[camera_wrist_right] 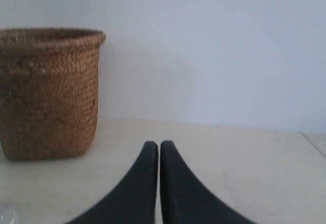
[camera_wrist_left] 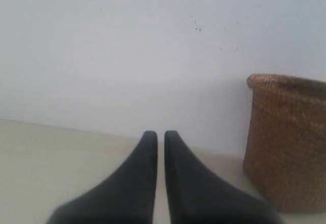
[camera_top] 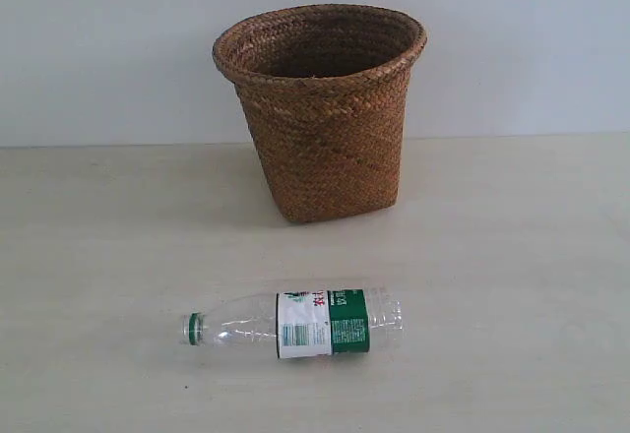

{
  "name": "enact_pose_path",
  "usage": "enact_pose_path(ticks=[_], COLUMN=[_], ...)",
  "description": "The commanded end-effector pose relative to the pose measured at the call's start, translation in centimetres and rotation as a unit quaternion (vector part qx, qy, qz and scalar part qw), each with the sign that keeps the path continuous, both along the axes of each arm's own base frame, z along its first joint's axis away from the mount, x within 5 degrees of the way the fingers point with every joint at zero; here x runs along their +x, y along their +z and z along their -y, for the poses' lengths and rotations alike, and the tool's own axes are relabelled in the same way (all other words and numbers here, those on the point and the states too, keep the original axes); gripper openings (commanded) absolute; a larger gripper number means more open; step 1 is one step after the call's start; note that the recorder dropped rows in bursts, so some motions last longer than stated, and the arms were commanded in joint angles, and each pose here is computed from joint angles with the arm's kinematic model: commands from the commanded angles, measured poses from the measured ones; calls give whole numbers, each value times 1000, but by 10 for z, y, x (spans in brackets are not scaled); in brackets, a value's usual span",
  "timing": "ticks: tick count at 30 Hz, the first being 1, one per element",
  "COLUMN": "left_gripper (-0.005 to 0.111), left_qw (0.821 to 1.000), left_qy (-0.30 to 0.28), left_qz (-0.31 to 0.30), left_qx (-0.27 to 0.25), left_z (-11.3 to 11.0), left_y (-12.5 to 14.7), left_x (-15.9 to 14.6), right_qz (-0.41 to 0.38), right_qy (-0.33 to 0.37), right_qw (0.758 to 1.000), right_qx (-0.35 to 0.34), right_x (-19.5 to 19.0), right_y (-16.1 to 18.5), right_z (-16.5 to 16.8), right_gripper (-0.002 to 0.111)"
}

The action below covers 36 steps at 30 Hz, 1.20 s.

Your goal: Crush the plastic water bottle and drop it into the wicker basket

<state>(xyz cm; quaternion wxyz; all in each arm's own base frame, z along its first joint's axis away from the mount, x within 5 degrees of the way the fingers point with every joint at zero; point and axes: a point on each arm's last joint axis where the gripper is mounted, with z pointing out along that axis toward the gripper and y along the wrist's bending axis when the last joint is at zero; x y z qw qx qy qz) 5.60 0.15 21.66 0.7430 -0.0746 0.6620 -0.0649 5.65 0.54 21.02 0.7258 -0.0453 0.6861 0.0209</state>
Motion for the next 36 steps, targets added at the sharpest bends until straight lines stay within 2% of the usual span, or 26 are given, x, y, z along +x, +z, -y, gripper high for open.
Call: enact_pose_path(ticks=[1, 5, 7, 12, 15, 20, 23, 30, 32, 36], left_gripper=[4, 4, 4, 4, 4, 4, 4, 4, 4, 4], left_qw=[996, 991, 992, 997, 999, 998, 993, 969, 963, 941], left_qy=[1, 1, 2, 1, 1, 1, 0, -5, -19, -84], left_qz=[70, 112, 104, 59, 20, -60, -120, -225, -244, -275], left_qx=[-63, -77, -71, -46, -36, -36, 14, 103, 109, 179], left_z=[-2, -3, -3, -3, -2, -3, -3, -5, -2, 17], left_y=[11, 18, 31, 92, 109, 123, 130, 136, 136, 130], left_x=[-2, -4, 0, 36, 59, 105, 133, 163, 169, 181], right_qz=[95, 129, 144, 141, 133, 55, -13, -134, -178, -242], right_qy=[1, 6, 9, 9, 7, 0, -1, 7, 14, 41], right_qw=[994, 988, 985, 986, 988, 998, 1000, 989, 980, 964], right_qx=[51, 82, 92, 90, 80, 39, 3, -62, -88, -102], right_x=[-3, -5, -8, 5, 18, 60, 95, 142, 154, 176], right_y=[18, 24, 41, 100, 123, 157, 169, 172, 170, 167], right_z=[1, 2, 2, 1, -1, -5, -9, -14, -15, -21], right_gripper=[0, 0, 0, 0, 0, 0, 0, 0, 0, 0])
